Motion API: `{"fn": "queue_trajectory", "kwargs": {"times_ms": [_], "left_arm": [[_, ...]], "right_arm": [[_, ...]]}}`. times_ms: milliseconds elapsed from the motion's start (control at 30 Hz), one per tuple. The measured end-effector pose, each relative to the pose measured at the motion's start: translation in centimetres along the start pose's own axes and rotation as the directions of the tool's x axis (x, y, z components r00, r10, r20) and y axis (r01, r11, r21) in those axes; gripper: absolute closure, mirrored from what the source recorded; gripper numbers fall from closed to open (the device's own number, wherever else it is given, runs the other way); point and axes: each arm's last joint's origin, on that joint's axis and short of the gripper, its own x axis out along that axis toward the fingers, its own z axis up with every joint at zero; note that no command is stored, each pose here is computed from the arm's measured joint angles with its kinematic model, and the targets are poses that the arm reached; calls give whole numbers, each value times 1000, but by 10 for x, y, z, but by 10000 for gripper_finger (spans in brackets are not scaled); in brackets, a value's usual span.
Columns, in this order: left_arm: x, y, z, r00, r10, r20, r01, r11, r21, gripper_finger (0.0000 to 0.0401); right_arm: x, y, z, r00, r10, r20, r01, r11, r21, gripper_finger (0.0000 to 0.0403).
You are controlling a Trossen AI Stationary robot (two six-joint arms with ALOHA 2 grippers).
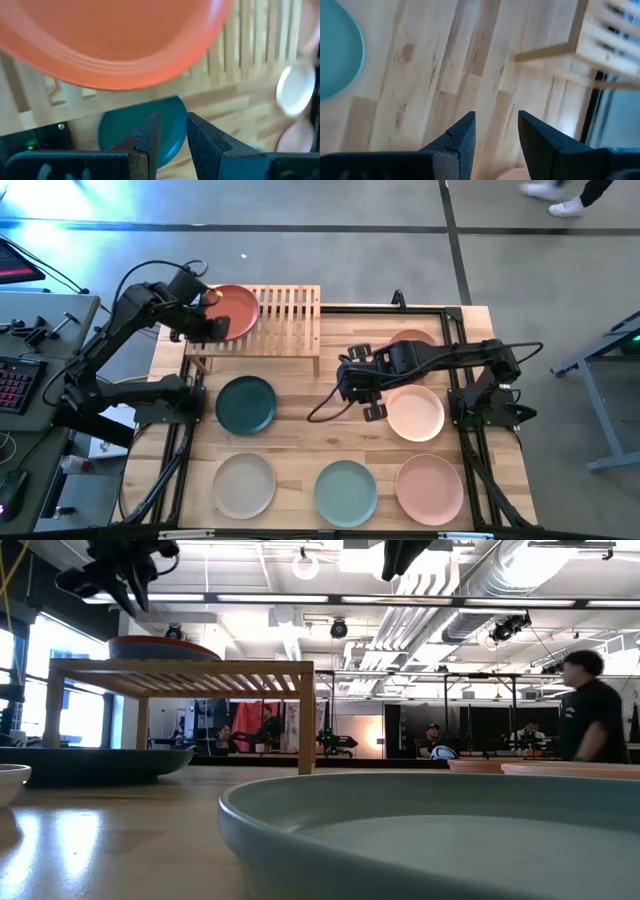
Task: Place and stack plates onto a shelf
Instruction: Stack the light pink plate on the top of the orange plate
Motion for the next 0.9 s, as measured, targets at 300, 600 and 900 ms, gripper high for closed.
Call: {"fn": "queue_trajectory", "kwargs": {"times_ms": [300,600,900], "left_arm": [[5,-27,-18,995,-85,-45,94,956,278,318],[8,-49,-42,989,-131,-75,151,863,483,318],[8,-61,-59,984,-156,-90,179,794,581,318]], "right_arm": [[23,-10,-18,977,158,-141,-96,923,371,279],[58,24,-36,889,351,-295,-129,808,575,279],[72,66,-37,881,367,-299,-75,731,678,279]]}}
